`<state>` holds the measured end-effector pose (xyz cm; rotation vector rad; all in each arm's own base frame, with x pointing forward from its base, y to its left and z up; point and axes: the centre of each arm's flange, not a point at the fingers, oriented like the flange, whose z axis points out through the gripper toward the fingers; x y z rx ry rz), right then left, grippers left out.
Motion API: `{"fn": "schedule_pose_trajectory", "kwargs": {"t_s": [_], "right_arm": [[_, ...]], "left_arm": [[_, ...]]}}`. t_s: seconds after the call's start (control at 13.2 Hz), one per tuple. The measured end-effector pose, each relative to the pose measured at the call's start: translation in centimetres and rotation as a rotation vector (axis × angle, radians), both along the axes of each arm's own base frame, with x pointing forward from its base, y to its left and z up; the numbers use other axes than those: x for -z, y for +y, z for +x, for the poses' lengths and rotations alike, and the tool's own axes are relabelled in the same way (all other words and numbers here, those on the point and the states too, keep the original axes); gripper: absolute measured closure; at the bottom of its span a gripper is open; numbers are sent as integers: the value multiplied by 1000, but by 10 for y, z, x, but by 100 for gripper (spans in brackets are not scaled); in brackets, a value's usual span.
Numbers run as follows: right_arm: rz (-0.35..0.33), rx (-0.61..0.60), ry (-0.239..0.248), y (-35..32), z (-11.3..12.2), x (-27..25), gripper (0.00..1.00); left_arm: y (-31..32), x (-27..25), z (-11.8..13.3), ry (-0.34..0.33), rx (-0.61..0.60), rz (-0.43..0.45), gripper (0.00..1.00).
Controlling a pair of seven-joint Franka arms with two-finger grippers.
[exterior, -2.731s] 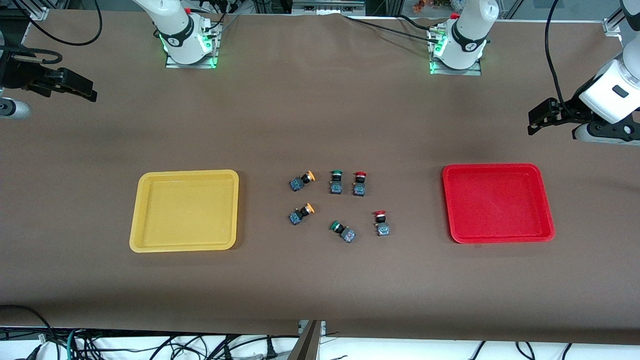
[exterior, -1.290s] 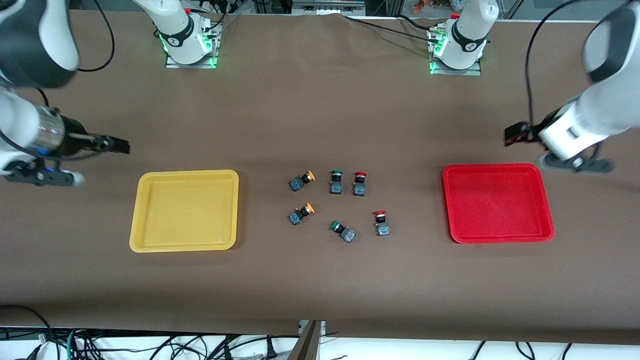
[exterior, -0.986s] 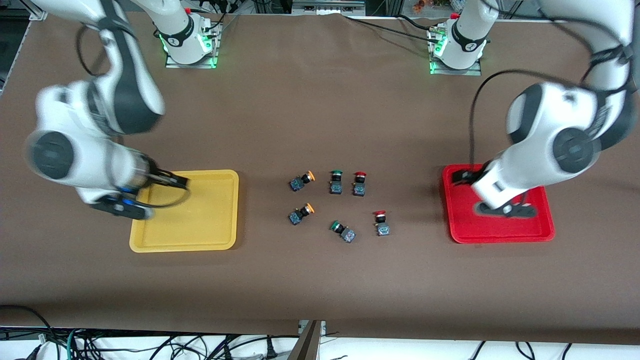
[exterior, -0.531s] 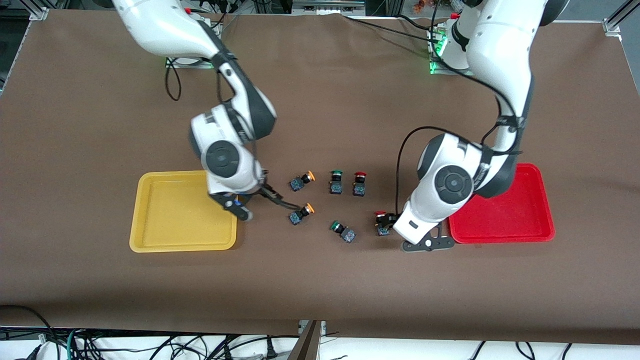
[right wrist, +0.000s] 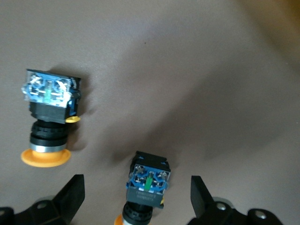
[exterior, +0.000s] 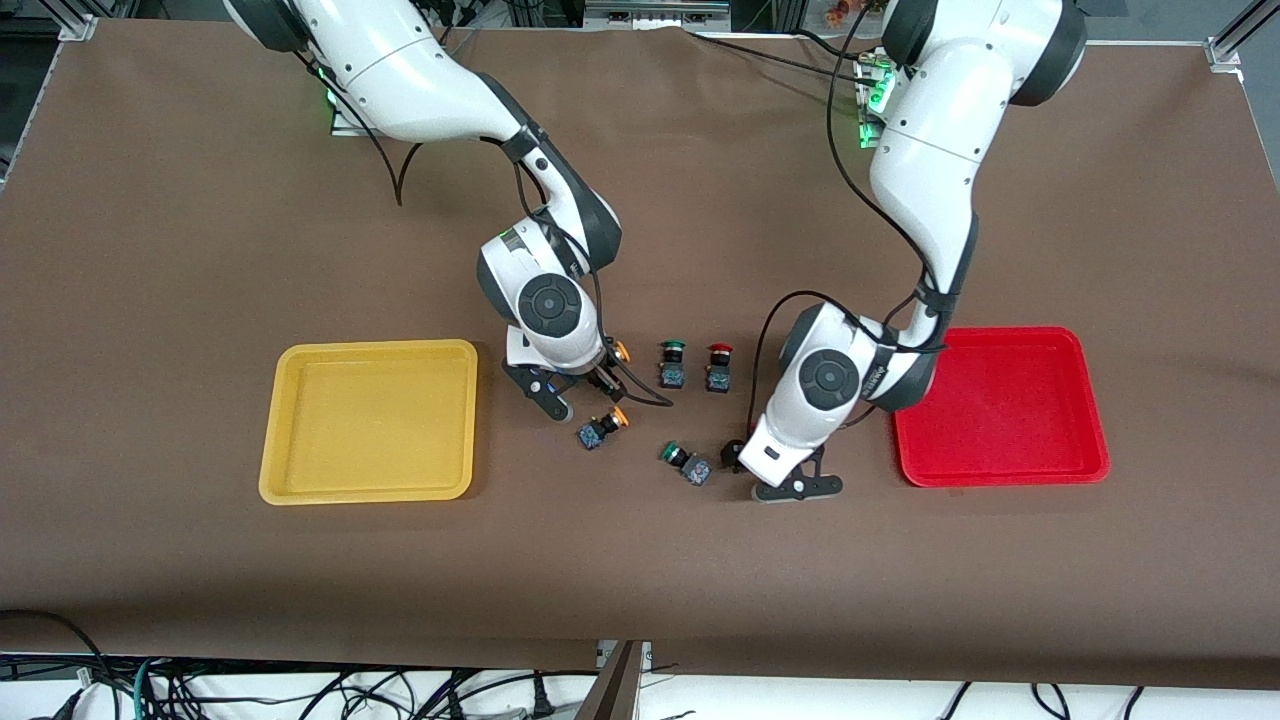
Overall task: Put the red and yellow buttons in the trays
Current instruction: 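Grasp the orange button with the right gripper while the left gripper grasps red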
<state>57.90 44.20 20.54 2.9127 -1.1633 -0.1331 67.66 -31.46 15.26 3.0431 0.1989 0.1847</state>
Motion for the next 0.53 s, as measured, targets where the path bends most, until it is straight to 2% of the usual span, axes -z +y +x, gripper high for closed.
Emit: {"fn": "schedule_pose_trajectory", "kwargs": {"t_s": [0.08, 0.15, 0.23, 0.3, 0.53], "right_arm": [[-2, -4, 4, 2, -3, 4, 0], [-4, -10, 8, 6, -6, 6, 0], [-7, -16, 12, 9, -10, 9, 0], [-10, -22, 16, 12, -13, 12, 7], [-20, -35, 29, 17, -22, 22, 45]], "left_arm": [[1, 0, -1, -2, -3, 0, 0], [2, -2, -2, -2, -5, 1, 8], [3, -5, -4, 1, -5, 2, 8], [3, -9, -7, 3, -5, 2, 14], [1, -20, -17, 35, -1, 15, 52]]}}
